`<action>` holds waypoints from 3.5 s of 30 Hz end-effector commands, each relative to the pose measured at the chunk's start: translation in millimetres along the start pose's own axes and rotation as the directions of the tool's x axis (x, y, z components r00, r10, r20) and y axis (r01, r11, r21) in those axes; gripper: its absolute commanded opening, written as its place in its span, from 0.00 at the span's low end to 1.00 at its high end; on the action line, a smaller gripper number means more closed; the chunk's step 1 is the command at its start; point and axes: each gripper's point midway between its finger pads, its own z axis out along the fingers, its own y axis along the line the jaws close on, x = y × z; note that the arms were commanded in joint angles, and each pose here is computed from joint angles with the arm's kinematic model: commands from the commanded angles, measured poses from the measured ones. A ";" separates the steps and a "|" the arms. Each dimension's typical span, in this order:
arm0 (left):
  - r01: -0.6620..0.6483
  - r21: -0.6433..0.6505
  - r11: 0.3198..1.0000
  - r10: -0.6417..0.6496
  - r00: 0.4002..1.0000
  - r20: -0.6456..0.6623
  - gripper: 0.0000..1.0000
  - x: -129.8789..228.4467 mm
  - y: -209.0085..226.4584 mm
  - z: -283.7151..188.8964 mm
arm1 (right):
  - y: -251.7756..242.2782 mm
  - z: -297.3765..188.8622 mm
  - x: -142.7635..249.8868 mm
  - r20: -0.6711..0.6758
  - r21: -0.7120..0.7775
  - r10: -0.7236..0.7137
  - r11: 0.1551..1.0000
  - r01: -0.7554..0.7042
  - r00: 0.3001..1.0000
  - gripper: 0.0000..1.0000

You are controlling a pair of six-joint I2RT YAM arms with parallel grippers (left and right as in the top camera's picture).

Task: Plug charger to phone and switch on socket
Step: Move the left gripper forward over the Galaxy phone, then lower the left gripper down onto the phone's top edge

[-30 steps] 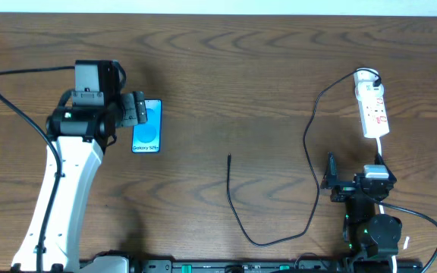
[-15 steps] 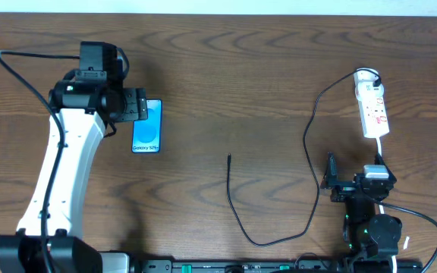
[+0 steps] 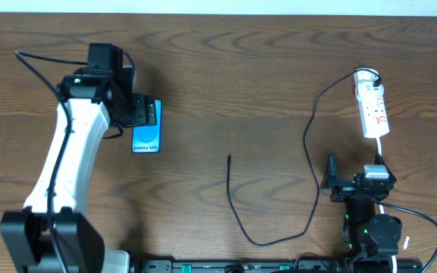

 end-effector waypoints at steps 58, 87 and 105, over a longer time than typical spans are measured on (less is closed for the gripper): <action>-0.091 -0.054 0.994 0.082 0.986 -0.145 0.99 -23.1 -6.4 78.3 | 0.0 -0.4 -0.1 0.002 0.003 0.013 1.000 -0.013 1.000 0.99; -0.096 -0.076 0.993 0.079 0.977 -0.197 1.00 -13.0 -0.3 110.9 | 0.0 -0.4 -0.1 0.002 0.003 0.013 1.000 -0.013 1.000 0.99; -0.108 -0.135 0.985 0.076 0.972 -0.223 1.00 -9.2 12.0 131.9 | 0.0 -0.4 -0.2 0.003 0.003 0.013 1.000 -0.013 1.000 0.99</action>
